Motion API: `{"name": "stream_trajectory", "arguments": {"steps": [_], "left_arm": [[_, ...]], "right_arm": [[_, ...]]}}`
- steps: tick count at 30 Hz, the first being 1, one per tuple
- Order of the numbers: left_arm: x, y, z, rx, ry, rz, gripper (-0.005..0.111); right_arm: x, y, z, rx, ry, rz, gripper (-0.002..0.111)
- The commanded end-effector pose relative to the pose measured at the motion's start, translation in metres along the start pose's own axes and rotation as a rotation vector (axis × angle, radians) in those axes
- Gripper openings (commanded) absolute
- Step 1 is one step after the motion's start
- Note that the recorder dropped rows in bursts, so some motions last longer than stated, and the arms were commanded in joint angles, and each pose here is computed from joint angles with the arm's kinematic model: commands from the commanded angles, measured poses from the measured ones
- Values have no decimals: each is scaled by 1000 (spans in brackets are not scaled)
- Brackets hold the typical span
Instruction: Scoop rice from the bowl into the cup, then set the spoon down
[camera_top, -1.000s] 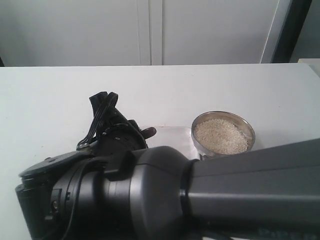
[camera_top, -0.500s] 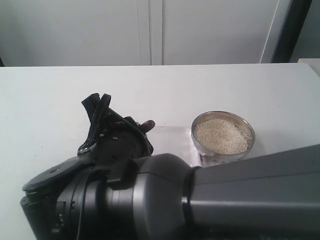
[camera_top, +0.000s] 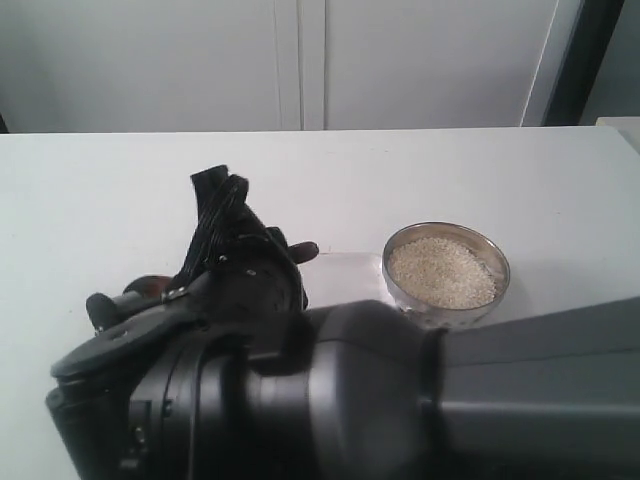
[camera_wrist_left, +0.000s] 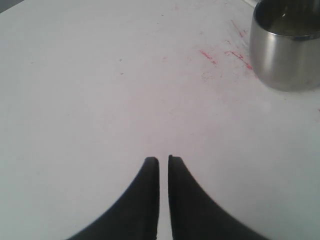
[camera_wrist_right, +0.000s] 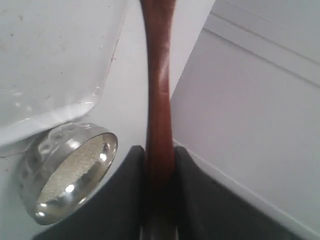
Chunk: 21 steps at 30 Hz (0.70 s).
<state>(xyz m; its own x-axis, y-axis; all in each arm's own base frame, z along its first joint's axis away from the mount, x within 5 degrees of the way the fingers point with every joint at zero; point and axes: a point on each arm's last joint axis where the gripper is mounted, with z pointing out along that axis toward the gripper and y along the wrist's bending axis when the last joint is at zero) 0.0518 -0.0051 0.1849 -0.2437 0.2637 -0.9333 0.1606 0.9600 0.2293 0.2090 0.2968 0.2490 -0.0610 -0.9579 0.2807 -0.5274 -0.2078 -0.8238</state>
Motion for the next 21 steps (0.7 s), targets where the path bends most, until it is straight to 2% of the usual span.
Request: {"name": "stream_trajectory", "arguments": {"steps": [1,5,8,11,14,21], "left_arm": [[7,-2,1,21,54,-9,14],[7,-2,1,21,54,-9,14],[7,-2,1,21,54,-9,14],[7,-2,1,21,54,-9,14],[7,-2,1,21,54,-9,14],[7,-2,1,21,54,-9,14]], "right_arm": [[26,-13,-17,-101,-16,384,0],[57,-19,-17,-331,62,856,0],[77,-21,-7,-465,173,1158,0],[85,-17,3,-608,298,1367,0],[80,-8,9,-746,372,1412,0],[65,9,26,-794,470,1392,0]]}}
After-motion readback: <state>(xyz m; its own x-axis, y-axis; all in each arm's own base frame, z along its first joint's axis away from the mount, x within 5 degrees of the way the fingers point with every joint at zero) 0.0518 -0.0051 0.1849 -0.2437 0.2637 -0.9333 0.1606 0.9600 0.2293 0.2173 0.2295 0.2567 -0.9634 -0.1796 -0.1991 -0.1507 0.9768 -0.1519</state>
